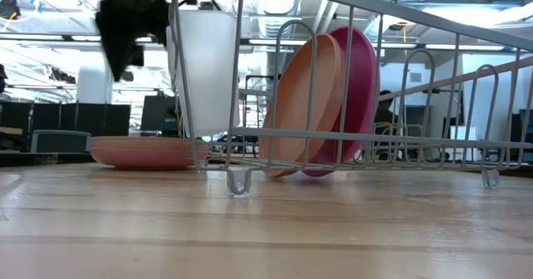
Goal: Sort dishes
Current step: Put the top light orange plate in the dish rack
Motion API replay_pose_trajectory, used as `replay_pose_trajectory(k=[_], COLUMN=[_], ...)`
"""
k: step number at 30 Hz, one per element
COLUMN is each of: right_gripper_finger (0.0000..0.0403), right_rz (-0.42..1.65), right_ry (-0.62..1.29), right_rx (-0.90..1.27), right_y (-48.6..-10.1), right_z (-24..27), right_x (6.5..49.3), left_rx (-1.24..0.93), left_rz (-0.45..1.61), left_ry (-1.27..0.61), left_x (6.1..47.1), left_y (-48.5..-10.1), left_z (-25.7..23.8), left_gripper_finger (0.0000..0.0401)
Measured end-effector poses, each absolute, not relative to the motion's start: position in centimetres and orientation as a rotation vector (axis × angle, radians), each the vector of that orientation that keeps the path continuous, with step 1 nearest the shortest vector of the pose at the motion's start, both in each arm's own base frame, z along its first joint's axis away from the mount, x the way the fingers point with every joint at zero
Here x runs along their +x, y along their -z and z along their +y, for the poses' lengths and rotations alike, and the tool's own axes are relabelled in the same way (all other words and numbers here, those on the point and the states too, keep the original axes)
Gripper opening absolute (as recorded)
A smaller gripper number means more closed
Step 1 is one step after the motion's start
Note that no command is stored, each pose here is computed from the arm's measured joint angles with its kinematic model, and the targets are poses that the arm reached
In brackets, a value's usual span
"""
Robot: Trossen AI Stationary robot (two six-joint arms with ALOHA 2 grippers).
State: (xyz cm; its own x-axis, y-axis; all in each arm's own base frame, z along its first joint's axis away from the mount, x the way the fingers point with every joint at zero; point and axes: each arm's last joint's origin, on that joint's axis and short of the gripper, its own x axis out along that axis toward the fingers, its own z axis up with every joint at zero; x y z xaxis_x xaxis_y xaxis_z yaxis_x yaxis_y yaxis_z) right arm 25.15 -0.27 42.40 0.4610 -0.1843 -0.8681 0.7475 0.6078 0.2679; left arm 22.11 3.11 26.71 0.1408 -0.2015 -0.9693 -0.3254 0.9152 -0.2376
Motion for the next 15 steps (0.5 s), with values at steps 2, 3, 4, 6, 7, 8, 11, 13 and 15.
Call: replay_pose_trajectory(k=[2, 3, 4, 6, 7, 8, 11, 13, 15], right_gripper_finger=[0.0177, 0.0177, 0.0177, 0.0178, 0.0178, 0.0178, 0.0178, 0.0178, 0.0177], right_rz=[0.892, 0.883, 0.875, 0.856, 0.846, 0.840, 0.832, 0.837, 0.846], right_ry=[0.637, 0.633, 0.632, 0.633, 0.635, 0.635, 0.634, 0.636, 0.640], right_rx=[0.690, 0.685, 0.682, 0.685, 0.688, 0.691, 0.694, 0.692, 0.689], right_y=[-43.1, -43.4, -43.7, -44.2, -44.3, -44.5, -44.7, -44.7, -44.7], right_z=[-0.6, -0.7, -0.8, -1.0, -1.1, -1.2, -1.2, -1.2, -1.2], right_x=[24.0, 23.5, 23.0, 22.1, 21.8, 21.5, 21.0, 20.9, 20.8], left_rx=[-0.365, -0.316, -0.264, -0.162, -0.122, -0.092, -0.036, -0.020, -0.021], left_rz=[1.451, 1.445, 1.441, 1.432, 1.422, 1.409, 1.392, 1.380, 1.364], left_ry=[-0.033, -0.010, 0.010, 0.021, 0.026, 0.037, 0.073, 0.076, 0.065], left_x=[21.6, 21.4, 21.2, 21.0, 21.1, 21.1, 21.0, 21.0, 21.1], left_y=[-26.2, -26.0, -25.8, -25.3, -25.1, -24.9, -23.9, -23.2, -22.5], left_z=[2.9, 2.8, 2.7, 2.7, 2.7, 2.8, 2.9, 3.1, 3.2], left_gripper_finger=[0.0095, 0.0111, 0.0126, 0.0148, 0.0155, 0.0160, 0.0159, 0.0151, 0.0139])
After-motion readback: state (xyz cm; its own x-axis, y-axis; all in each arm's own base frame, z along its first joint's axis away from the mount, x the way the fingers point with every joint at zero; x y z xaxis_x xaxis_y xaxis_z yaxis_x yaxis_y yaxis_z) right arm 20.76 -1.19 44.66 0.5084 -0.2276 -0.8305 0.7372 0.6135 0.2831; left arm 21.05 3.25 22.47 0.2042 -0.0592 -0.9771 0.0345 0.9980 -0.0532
